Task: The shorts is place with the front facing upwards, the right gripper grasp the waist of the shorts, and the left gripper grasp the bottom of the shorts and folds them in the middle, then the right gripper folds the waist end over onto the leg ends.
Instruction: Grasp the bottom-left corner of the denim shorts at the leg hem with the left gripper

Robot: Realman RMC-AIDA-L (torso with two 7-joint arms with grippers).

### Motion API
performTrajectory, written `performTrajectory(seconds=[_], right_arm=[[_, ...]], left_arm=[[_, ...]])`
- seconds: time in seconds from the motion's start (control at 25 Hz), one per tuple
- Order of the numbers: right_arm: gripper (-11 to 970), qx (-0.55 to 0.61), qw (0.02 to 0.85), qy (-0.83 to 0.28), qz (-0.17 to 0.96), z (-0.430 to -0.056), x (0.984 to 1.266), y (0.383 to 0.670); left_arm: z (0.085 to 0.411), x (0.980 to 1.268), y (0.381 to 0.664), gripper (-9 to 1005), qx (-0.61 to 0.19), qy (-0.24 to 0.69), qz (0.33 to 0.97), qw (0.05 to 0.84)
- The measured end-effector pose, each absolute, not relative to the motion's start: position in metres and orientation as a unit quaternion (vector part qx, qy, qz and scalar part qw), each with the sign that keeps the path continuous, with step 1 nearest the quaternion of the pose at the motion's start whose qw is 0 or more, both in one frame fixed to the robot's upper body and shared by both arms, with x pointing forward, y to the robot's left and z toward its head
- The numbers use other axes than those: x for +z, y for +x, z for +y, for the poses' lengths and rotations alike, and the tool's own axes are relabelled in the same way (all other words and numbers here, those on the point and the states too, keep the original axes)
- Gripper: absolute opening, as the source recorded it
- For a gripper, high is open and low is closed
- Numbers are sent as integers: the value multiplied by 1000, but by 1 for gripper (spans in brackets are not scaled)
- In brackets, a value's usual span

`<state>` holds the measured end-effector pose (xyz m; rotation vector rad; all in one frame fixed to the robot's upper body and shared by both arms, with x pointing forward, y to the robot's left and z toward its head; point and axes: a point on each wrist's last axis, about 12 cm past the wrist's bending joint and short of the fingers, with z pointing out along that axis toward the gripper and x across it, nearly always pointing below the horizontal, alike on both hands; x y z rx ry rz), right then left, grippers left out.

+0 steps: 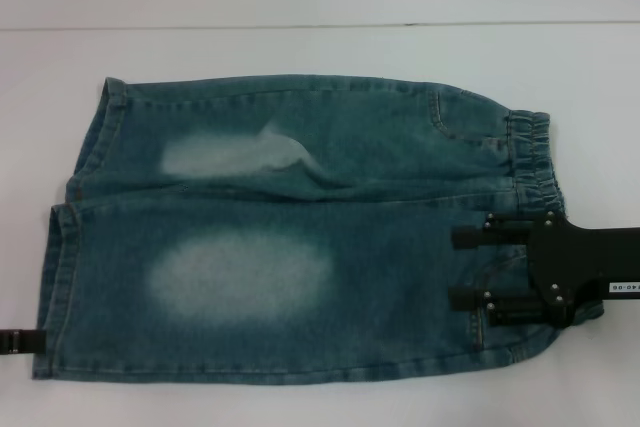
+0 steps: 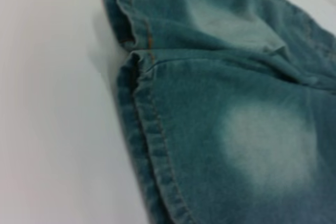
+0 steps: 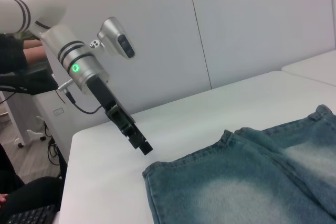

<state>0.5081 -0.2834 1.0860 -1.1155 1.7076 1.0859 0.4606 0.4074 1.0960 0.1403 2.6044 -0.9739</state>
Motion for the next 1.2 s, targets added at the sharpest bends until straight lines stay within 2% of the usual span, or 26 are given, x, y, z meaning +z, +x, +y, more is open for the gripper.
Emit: performTrajectory(seconds=[0.44,1.2], right_arm=[[759,435,405,-441,672,-282,1087,508],[759,435,411,-438,670,-282,1088,509]], left_arm=[[395,1087,473,825,-328,68,930,152],[392,1084,475,825,-326,67,931,153]])
